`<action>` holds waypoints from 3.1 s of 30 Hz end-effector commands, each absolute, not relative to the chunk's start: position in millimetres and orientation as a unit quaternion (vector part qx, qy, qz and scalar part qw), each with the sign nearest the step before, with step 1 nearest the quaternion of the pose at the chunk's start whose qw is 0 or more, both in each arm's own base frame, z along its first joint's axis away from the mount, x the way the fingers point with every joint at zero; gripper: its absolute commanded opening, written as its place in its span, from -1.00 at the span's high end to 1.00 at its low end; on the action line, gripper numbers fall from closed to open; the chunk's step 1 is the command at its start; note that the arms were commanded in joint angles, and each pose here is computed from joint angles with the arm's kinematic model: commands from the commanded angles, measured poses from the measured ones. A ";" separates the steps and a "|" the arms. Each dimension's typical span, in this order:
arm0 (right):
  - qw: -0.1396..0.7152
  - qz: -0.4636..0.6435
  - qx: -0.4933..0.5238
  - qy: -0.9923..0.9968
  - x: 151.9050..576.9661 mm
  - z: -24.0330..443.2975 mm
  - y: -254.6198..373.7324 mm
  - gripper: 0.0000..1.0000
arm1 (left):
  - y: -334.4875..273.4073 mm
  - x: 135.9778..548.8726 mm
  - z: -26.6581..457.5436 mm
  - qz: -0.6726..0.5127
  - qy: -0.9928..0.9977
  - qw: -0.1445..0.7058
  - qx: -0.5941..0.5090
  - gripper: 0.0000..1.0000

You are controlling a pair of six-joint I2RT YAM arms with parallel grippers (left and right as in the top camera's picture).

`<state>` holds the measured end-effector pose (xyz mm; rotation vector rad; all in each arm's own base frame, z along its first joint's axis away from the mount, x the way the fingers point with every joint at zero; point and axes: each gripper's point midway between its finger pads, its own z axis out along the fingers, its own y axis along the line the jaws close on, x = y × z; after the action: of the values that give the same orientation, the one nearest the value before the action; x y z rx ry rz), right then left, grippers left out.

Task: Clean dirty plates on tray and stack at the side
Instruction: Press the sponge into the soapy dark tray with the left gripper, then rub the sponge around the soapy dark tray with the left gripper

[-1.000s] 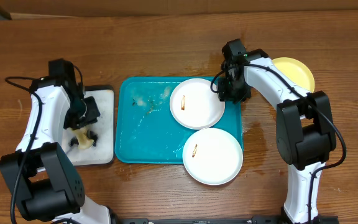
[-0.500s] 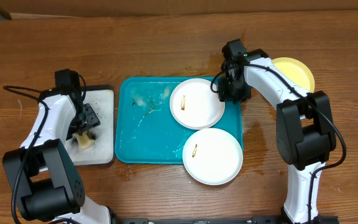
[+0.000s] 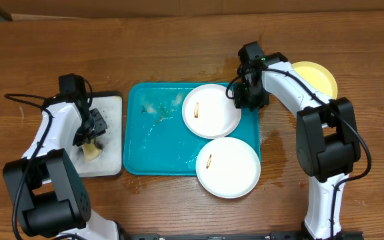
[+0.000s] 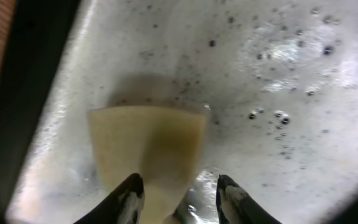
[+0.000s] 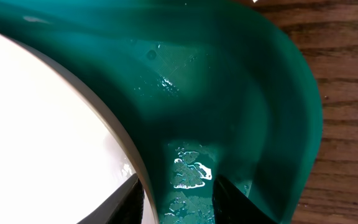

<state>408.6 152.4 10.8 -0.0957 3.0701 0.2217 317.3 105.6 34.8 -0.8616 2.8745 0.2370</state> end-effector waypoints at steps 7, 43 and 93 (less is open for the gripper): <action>0.043 0.079 -0.032 0.995 410.1 20.4 156.0 0.24 | 91.9 301.5 16.7 0.054 0.958 0.050 -0.278 0.31; 0.048 0.081 -0.033 0.995 412.7 20.7 156.9 0.24 | 53.0 355.7 74.1 -0.250 0.942 0.150 -0.163 0.91; 0.045 0.080 -0.033 0.995 411.5 20.6 156.4 0.23 | 58.1 338.1 60.7 -0.009 0.956 0.069 -0.286 -0.17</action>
<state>410.7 153.0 10.6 -0.0963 3.0606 0.2245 344.1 52.1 64.4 -0.8198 2.8868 -0.2086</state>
